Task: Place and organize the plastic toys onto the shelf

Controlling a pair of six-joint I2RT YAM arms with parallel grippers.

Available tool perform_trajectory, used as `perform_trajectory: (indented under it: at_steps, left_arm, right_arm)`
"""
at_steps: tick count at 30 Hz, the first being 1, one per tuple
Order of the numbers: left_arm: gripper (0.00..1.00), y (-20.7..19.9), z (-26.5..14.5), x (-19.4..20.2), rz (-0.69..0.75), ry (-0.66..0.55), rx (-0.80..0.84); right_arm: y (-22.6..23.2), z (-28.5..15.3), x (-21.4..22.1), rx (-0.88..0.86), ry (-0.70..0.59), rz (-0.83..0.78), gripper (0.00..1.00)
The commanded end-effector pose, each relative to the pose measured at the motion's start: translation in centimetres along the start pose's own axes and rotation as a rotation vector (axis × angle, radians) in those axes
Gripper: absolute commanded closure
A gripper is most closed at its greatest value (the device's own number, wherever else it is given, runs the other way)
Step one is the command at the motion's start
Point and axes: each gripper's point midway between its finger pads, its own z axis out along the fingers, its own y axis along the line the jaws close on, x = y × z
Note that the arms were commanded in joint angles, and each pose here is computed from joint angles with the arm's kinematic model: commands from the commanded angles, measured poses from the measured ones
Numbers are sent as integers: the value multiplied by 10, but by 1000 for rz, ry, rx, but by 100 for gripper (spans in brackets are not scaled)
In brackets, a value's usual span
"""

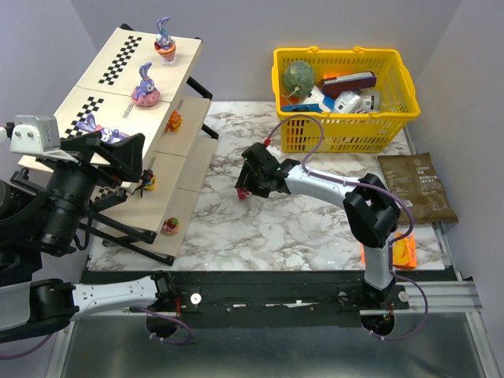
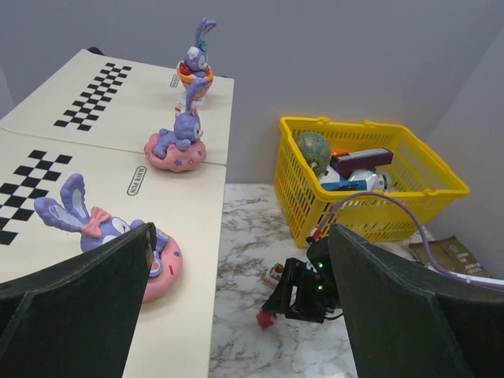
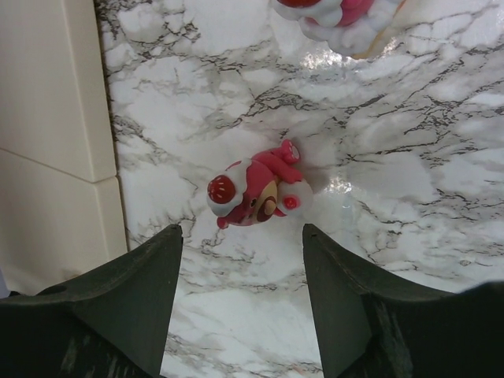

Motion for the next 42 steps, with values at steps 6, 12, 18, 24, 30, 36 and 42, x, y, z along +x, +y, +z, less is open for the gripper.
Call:
perform_trajectory:
  at_steps: [6, 12, 18, 24, 30, 36, 42]
  left_arm:
    - [1, 4, -5, -12, -12, -33, 12]
    - [1, 8, -5, -11, -9, -34, -3]
    - [1, 8, -5, -8, -1, -23, -7]
    - [1, 13, -7, -9, -14, -30, -22]
    - [1, 16, -8, -11, -14, -34, -29]
    - [1, 18, -9, -11, -16, -35, -34]
    - [1, 17, -8, -10, -8, -34, -35]
  right_arm:
    - [1, 11, 0, 26, 19, 19, 36]
    - [1, 16, 1, 30, 24, 19, 44]
    - [0, 22, 6, 35, 45, 15, 49]
    - [-2, 26, 8, 45, 51, 7, 49]
    - [-2, 31, 9, 49, 58, 6, 57]
    - [4, 28, 7, 31, 57, -5, 83]
    - [23, 20, 3, -23, 52, -26, 99]
